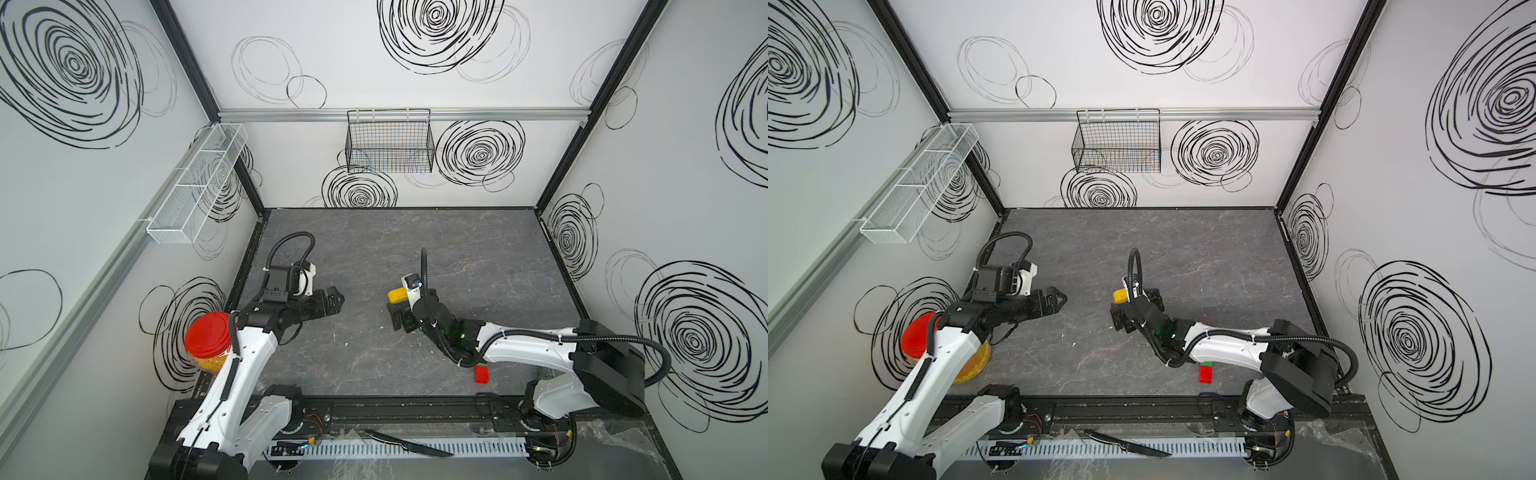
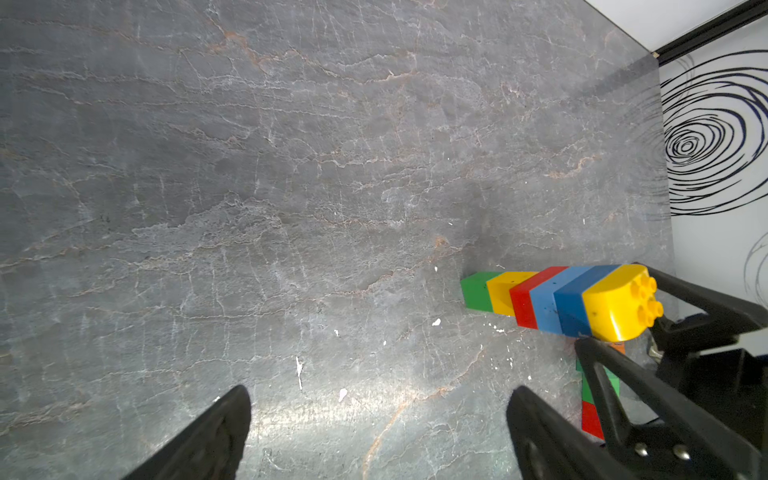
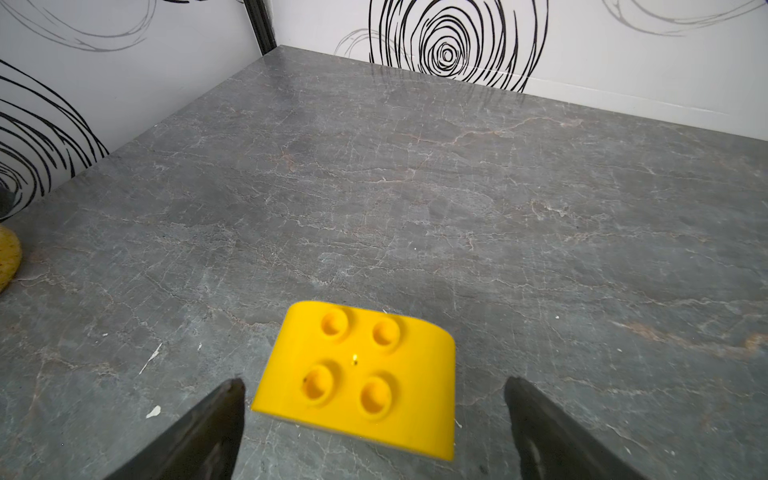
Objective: Assemble an ice cream with lego
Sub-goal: Adjust the lego brick at the center of the board.
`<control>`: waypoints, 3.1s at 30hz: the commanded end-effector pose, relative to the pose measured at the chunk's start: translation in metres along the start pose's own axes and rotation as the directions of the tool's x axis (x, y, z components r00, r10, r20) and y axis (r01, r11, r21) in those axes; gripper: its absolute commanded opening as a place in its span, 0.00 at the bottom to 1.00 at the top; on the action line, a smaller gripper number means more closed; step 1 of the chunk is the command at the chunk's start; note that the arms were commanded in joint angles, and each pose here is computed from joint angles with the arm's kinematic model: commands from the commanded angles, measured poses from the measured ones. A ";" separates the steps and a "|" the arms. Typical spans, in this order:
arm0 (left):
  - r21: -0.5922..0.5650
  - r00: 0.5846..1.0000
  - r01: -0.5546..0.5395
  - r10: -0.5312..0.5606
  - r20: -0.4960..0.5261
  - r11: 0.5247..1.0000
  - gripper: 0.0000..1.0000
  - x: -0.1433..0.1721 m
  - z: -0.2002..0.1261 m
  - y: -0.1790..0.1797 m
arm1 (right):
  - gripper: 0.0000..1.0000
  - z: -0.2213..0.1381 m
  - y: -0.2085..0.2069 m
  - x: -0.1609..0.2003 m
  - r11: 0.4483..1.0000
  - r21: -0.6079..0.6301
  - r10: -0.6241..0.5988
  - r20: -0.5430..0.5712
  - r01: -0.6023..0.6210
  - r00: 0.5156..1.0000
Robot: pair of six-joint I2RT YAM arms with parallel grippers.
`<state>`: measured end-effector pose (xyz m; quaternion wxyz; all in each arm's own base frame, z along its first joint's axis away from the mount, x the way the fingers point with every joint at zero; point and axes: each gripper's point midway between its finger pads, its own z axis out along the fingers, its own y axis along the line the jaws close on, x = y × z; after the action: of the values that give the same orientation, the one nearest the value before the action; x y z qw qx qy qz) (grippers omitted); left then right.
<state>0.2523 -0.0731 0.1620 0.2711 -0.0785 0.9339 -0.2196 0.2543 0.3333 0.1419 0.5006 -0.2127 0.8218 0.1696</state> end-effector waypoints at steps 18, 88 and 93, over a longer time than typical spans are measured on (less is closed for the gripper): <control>-0.015 1.000 -0.017 0.017 0.023 1.000 0.99 -0.002 -0.007 0.003 | 0.60 0.004 0.004 0.000 1.000 0.022 0.020 0.013 -0.021 1.000; 0.003 1.000 -0.003 0.003 0.016 1.000 0.99 0.000 0.001 0.004 | 0.28 -0.047 -0.028 0.089 0.988 -0.132 -0.113 -0.972 -0.077 0.208; -0.002 1.000 -0.006 0.006 0.016 1.000 0.99 0.000 0.001 0.005 | 0.28 -0.047 -0.023 0.099 0.985 -0.154 -0.142 -0.977 -0.072 0.156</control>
<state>0.2497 -0.0701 0.1572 0.2703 -0.0827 0.9343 -0.2171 0.2013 0.2731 0.0656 -0.1426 -0.3159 0.9369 0.0459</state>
